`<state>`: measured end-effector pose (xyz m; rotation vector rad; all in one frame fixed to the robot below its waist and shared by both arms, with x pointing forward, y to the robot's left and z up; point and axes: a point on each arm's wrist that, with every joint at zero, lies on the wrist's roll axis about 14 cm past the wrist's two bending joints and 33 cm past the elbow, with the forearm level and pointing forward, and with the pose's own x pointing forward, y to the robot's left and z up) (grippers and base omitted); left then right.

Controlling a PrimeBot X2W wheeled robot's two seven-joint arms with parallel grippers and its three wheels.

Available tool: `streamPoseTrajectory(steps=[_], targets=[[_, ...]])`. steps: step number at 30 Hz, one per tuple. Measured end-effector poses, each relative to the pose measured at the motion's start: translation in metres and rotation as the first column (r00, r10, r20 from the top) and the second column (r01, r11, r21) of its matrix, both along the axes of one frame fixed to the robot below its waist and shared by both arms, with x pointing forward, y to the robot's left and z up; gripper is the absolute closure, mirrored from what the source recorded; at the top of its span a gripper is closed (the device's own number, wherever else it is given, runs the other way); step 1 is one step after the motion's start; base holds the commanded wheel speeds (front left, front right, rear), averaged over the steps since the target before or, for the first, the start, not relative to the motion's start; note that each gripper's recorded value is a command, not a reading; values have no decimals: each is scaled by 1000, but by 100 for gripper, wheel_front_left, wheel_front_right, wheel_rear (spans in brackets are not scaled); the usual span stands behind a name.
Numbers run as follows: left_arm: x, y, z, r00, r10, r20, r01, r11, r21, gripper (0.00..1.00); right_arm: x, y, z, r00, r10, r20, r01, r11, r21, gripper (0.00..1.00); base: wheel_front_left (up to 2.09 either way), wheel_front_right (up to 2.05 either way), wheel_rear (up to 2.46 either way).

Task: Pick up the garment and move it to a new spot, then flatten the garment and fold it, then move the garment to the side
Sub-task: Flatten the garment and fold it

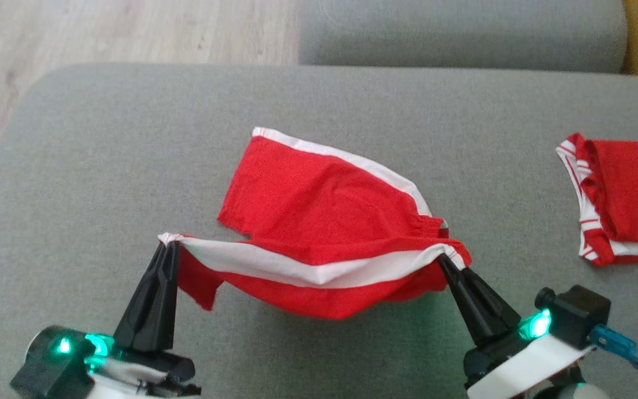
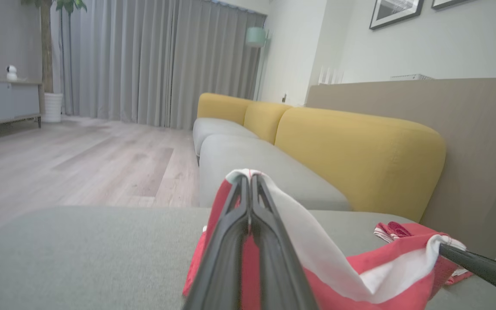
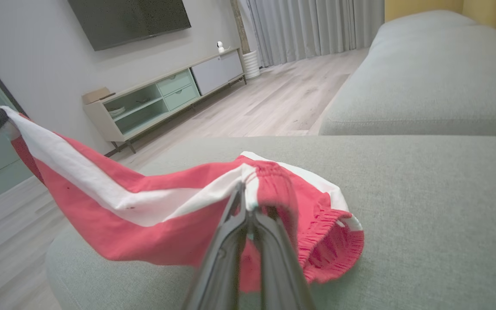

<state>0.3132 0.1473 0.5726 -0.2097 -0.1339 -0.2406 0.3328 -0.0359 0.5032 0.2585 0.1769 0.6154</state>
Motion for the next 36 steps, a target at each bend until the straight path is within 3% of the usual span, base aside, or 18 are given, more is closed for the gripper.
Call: streamPoseTrajectory(steps=[7, 16, 25, 35, 36], targets=[[36, 4, -50, 989, -21, -146, 24, 999, 23, 100, 18, -2, -31, 992, -59, -115, 62, 998, 28, 100, 0, 0, 0], [131, -8, -79, 969, -109, -221, 130, 988, 86, 100, 73, -3, -61, 977, -111, -179, 114, 994, 2, 100, 0, 0, 0], [202, -20, -111, 944, -140, -299, 180, 978, 110, 100, 107, -16, -84, 966, -163, -200, 160, 987, -31, 100, 0, 0, 0], [234, -30, -163, 898, -145, -415, 208, 972, 110, 100, 123, -26, -106, 955, -189, -229, 181, 982, -56, 100, 0, 0, 0], [236, -30, -165, 898, -143, -417, 205, 973, 108, 100, 123, -26, -108, 954, -189, -231, 183, 982, -49, 65, 0, 0, 0]])
